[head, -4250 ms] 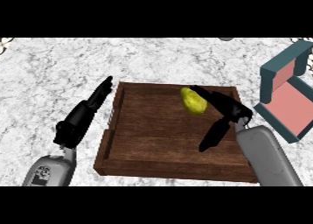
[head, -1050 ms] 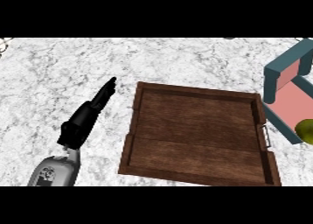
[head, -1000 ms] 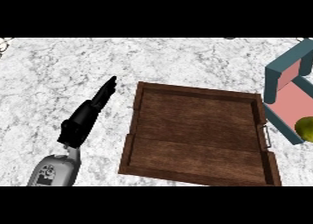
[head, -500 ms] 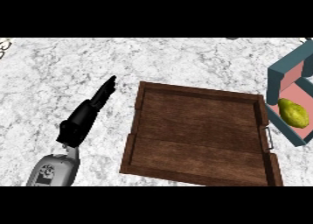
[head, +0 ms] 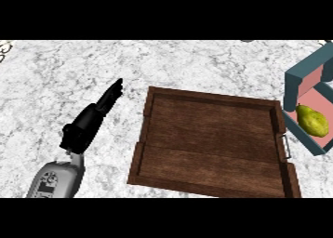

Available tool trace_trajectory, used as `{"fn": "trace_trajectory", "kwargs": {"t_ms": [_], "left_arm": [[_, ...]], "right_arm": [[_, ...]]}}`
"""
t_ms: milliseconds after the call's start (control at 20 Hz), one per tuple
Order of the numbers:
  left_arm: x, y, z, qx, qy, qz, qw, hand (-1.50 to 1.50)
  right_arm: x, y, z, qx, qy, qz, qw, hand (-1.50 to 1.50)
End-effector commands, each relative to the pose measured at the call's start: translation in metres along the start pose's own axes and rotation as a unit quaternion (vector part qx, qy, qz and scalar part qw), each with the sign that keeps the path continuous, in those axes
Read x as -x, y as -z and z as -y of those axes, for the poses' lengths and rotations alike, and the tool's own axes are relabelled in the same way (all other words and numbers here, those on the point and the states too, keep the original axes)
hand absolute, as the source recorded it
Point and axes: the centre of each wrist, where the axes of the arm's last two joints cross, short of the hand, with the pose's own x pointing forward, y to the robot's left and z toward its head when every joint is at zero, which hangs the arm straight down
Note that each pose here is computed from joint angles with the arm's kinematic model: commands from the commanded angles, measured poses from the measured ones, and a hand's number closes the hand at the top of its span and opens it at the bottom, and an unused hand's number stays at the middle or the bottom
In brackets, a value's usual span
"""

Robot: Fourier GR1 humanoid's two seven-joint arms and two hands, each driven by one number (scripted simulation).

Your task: Pick the pear from the tray and place it in the cardboard box

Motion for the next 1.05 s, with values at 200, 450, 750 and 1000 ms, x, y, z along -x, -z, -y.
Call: {"fn": "trace_trajectory", "kwargs": {"t_ms": [200, 450, 750, 1000], "left_arm": [[0.002, 0.003, -0.005, -0.001, 0.0, 0.007, 1.0, 0.0], [0.003, -0.003, 0.009, -0.006, 0.009, 0.001, 0.9999, 0.0], [-0.006, 0.004, -0.006, 0.0, -0.002, 0.002, 1.0, 0.0], [0.006, 0.0, 0.006, 0.002, 0.004, 0.002, 1.0, 0.0]], "right_arm": [[0.03, 0.025, -0.058, -0.084, 0.095, -0.076, 0.989, -1.5], [0.038, 0.037, -0.072, -0.054, 0.161, -0.047, 0.984, -1.5], [0.064, 0.019, -0.058, 0.07, 0.327, -0.039, 0.942, -1.5], [0.082, 0.003, -0.028, 0.131, 0.414, -0.068, 0.898, -1.5]]}}
